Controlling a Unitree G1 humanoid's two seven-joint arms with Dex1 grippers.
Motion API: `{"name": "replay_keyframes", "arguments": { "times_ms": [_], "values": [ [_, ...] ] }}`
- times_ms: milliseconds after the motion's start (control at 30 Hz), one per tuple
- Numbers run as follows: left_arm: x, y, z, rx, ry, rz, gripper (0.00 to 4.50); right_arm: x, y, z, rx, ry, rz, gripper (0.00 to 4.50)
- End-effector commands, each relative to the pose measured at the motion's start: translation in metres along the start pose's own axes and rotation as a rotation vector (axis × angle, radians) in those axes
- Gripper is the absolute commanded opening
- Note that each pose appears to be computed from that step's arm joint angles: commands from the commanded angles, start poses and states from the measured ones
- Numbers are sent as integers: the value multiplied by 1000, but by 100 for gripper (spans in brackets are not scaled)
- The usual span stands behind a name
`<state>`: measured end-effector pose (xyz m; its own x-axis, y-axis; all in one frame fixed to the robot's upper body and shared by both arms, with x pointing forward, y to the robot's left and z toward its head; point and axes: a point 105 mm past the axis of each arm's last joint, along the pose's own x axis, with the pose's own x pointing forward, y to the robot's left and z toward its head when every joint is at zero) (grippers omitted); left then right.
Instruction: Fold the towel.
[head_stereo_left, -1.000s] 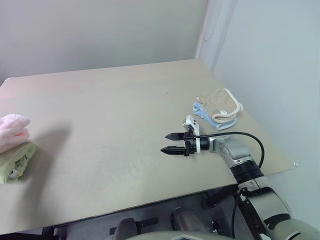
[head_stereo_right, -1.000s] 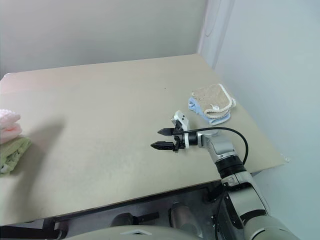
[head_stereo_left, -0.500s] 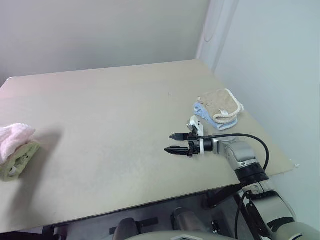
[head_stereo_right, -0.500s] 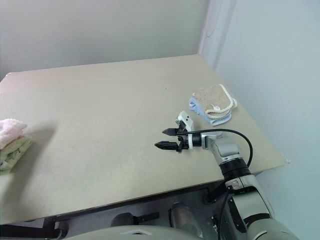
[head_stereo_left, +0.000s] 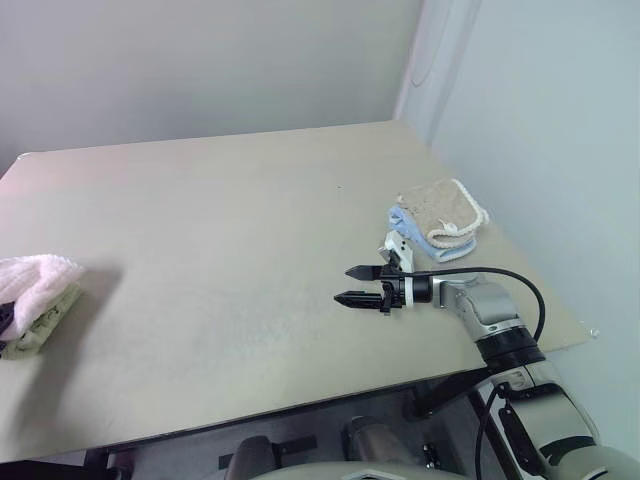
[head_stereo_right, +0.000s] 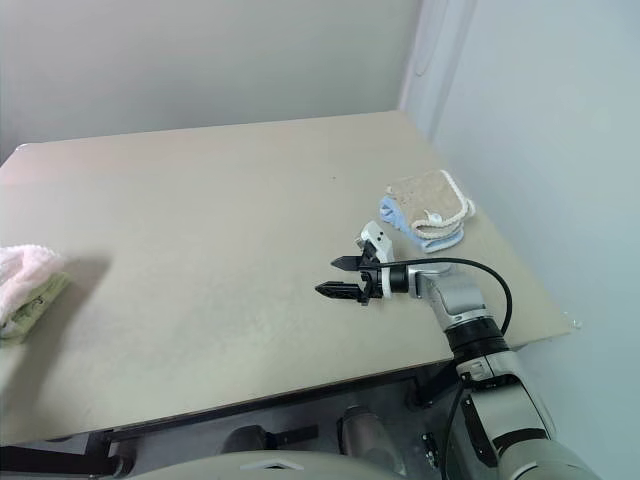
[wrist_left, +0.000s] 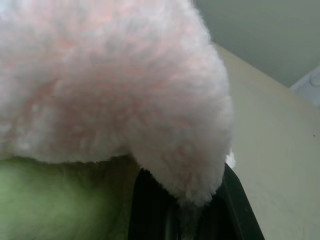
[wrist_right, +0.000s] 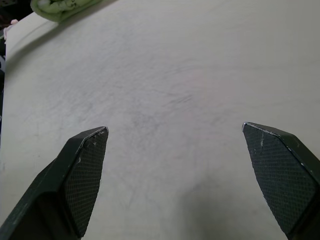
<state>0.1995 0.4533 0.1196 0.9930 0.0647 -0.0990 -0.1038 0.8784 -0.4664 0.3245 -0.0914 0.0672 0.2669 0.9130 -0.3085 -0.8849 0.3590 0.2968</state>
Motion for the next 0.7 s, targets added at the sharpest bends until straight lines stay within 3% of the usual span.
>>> {"name": "replay_keyframes", "arguments": {
  "times_ms": [33, 200, 433, 533, 700],
  "values": [
    [12, -17, 48, 76, -123, -46, 3, -3, 1, 15, -43, -39, -2, 450],
    [29, -31, 84, 104, -215, -84, 3, -1, 1, 17, -43, -40, -1, 450],
    [40, -45, 109, 200, -293, -126, 3, -2, 3, 11, -33, -38, -7, 450],
    [37, -29, 101, 193, -274, -76, 3, -4, 4, 10, -33, -41, -13, 450],
    [21, -1, 56, 166, -177, -36, 3, -8, 5, 7, -29, -41, -27, 450]
  ]
}}
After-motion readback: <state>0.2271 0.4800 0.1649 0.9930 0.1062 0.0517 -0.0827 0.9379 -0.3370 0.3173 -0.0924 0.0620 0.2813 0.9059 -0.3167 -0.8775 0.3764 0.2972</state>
